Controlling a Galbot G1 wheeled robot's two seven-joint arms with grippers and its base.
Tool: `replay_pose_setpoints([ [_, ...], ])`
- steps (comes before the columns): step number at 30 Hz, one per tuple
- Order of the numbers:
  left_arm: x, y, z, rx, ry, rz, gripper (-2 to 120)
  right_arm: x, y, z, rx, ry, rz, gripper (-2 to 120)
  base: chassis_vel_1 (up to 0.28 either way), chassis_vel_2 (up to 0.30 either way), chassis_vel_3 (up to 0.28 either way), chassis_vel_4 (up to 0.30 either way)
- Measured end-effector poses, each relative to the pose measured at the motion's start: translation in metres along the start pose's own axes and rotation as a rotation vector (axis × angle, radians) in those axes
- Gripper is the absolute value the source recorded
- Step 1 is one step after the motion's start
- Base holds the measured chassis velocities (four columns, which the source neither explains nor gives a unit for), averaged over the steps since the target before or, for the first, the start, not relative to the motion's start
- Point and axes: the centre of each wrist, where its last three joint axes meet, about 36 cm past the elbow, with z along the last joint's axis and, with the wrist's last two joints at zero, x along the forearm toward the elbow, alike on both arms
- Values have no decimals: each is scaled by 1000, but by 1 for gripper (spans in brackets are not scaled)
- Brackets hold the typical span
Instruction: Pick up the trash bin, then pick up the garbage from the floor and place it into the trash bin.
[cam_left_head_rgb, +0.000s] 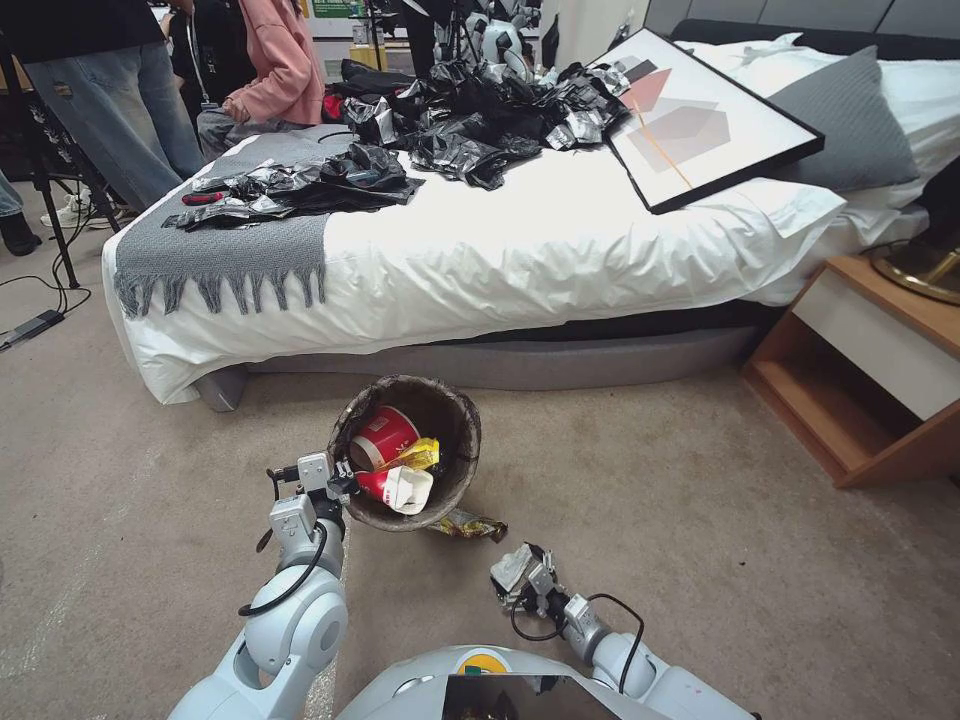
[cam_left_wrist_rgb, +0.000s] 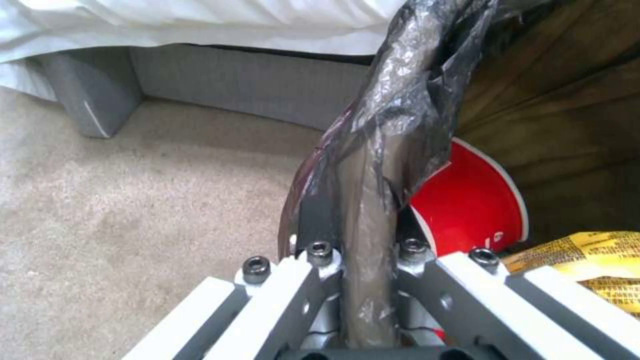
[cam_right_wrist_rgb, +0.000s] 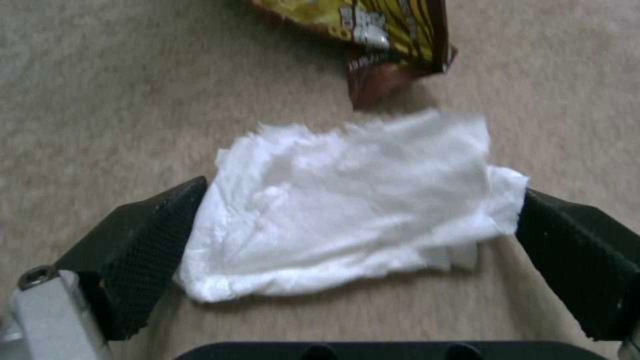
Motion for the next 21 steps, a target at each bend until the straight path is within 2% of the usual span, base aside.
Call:
replay_pose_setpoints([
  [5,-1,-1,-1,1,-1,1,0,8,2,5,-5,17,4,100,0,0,0,0],
  [8,-1,0,-1,0,-2,1,0,9,3,8,3,18,6,96,0,0,0,0],
  [10,-2,0,-1,0,-2,2,0,7,4,9,8,14,9,89,0,0,0,0],
  [14,-2,-1,-1,0,-1,3,0,4,6,9,11,7,11,82,0,0,0,0],
  [17,-2,0,-1,-1,-2,3,0,-2,11,7,13,-3,20,71,0,0,0,0],
  [18,-2,0,-1,-1,-2,3,0,-2,11,7,13,-3,20,71,0,0,0,0],
  [21,-2,0,-2,-3,-2,3,0,-6,14,6,14,-10,28,58,0,0,0,0],
])
